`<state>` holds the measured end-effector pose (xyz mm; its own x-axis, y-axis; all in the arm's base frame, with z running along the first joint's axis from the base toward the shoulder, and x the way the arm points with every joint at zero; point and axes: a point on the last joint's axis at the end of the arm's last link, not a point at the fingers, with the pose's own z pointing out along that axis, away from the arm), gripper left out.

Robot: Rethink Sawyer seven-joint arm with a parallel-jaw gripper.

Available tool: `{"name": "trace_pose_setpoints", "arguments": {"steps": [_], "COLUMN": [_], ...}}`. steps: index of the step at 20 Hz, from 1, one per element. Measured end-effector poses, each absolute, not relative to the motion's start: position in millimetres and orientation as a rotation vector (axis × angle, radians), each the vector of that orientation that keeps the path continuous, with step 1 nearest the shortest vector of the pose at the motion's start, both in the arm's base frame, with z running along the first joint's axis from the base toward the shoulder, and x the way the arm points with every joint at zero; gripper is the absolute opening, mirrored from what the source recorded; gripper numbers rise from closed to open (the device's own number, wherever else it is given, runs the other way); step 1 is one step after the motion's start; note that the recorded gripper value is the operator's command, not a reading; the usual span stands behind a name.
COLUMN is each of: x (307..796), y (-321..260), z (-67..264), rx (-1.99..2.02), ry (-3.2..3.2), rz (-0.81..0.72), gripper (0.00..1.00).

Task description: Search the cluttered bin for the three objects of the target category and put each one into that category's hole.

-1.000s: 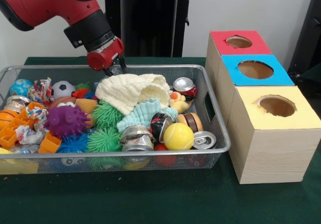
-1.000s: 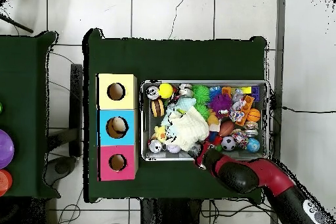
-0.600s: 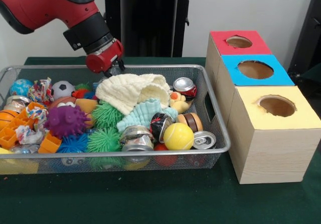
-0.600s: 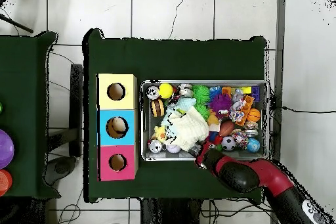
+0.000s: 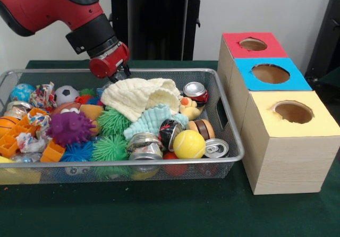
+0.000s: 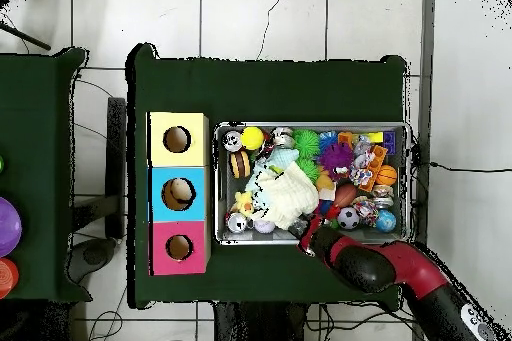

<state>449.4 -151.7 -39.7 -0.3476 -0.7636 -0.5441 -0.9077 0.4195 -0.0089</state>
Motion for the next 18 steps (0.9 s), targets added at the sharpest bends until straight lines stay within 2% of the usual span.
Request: {"name": "trace_pose_setpoints", "arguments": {"steps": [18], "x": [454.2], "y": [-149.0], "z": [-35.7], "rx": [-1.457], "ry": [2.222], "rz": [0.403], "gripper": [0.0]}}
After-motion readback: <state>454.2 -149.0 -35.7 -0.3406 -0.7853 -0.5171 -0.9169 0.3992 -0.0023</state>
